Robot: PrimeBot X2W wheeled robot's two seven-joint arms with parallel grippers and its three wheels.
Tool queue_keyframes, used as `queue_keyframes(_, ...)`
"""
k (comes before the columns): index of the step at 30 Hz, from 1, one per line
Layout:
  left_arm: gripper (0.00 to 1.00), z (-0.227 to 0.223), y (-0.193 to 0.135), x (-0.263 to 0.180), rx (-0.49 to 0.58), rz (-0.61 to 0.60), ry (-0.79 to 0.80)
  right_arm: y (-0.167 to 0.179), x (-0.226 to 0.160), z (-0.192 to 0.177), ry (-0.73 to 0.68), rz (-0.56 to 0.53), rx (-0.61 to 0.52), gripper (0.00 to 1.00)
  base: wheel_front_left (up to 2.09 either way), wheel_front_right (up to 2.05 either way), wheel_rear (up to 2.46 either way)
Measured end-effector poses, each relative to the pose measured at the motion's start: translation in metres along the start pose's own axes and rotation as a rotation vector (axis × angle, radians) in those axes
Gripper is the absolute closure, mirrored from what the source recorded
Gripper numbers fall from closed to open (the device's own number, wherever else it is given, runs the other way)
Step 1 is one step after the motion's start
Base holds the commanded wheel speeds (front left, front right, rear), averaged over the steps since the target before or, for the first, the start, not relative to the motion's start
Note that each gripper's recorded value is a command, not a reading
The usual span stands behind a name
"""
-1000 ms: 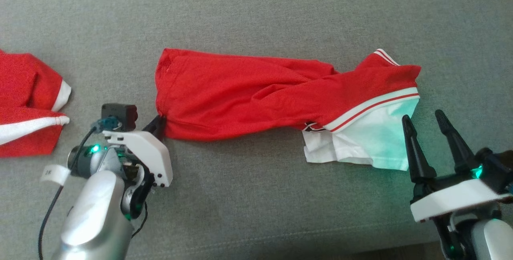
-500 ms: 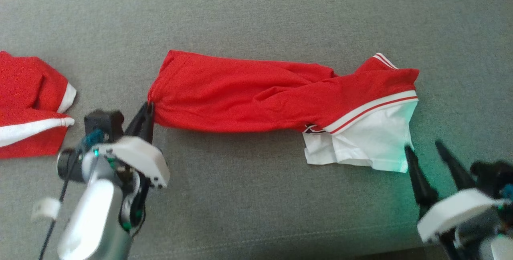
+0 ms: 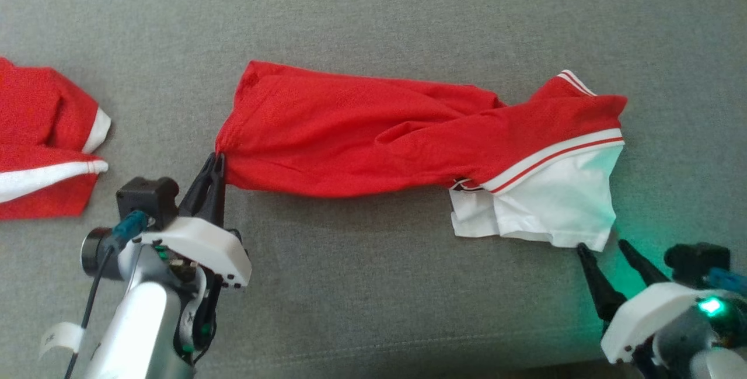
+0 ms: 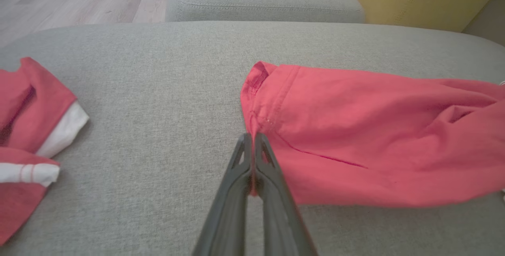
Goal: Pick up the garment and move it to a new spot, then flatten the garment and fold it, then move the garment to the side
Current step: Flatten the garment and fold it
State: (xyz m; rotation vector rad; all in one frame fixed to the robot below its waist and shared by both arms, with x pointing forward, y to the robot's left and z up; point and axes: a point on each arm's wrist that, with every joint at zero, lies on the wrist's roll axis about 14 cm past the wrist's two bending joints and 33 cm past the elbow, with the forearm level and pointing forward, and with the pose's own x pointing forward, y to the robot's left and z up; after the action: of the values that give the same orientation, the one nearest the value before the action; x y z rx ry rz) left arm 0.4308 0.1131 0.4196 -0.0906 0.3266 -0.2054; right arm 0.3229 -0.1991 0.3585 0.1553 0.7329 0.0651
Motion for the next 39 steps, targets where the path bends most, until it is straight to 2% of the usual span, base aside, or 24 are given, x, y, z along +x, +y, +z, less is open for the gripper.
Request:
queue_keyframes(7, 1.00, 0.001, 0.002, 0.002, -0.007, 0.009, -0.017, 0.002, 0.014, -0.004, 0.047, 0.017, -0.005, 0.00, 0.00, 0.00, 0.00)
queue_keyframes(8, 1.00, 0.000, 0.003, 0.002, -0.007, 0.010, -0.018, 0.003, 0.016, -0.004, 0.056, 0.020, -0.002, 0.27, 0.00, 0.00, 0.00)
queue_keyframes(9, 1.00, 0.000, 0.003, 0.003, -0.008, 0.010, -0.019, 0.003, 0.017, -0.004, 0.065, 0.024, 0.001, 0.27, 0.00, 0.00, 0.00)
queue_keyframes(10, 1.00, 0.002, 0.003, 0.003, -0.009, 0.011, -0.031, 0.003, 0.019, -0.003, 0.067, 0.027, 0.008, 1.00, 0.00, 0.00, 0.00)
queue_keyframes(15, 1.00, 0.011, 0.003, 0.004, -0.011, 0.010, -0.082, 0.004, 0.022, 0.006, 0.041, 0.037, 0.034, 1.00, 0.00, 0.00, 0.00)
queue_keyframes(18, 1.00, 0.023, 0.003, 0.003, -0.012, 0.015, -0.130, -0.001, 0.016, 0.022, -0.037, 0.024, 0.037, 1.00, 0.00, 0.00, 0.00)
queue_keyframes(24, 1.00, 0.063, 0.000, -0.004, -0.007, 0.012, -0.267, -0.018, -0.016, 0.105, -0.340, -0.018, -0.030, 1.00, 0.00, 0.00, 0.00)
queue_keyframes(28, 1.00, 0.098, -0.006, -0.013, 0.003, -0.013, -0.377, -0.019, -0.049, 0.165, -0.548, -0.036, -0.114, 1.00, 0.00, 0.00, 0.00)
queue_keyframes(34, 1.00, 0.176, -0.017, -0.035, 0.042, -0.053, -0.612, -0.011, -0.122, 0.276, -0.917, -0.066, -0.290, 1.00, 0.00, 0.00, 0.00)
queue_keyframes(39, 1.00, 0.255, -0.028, -0.070, 0.110, -0.084, -0.843, 0.006, -0.194, 0.338, -1.180, -0.071, -0.381, 1.00, 0.00, 0.00, 0.00)
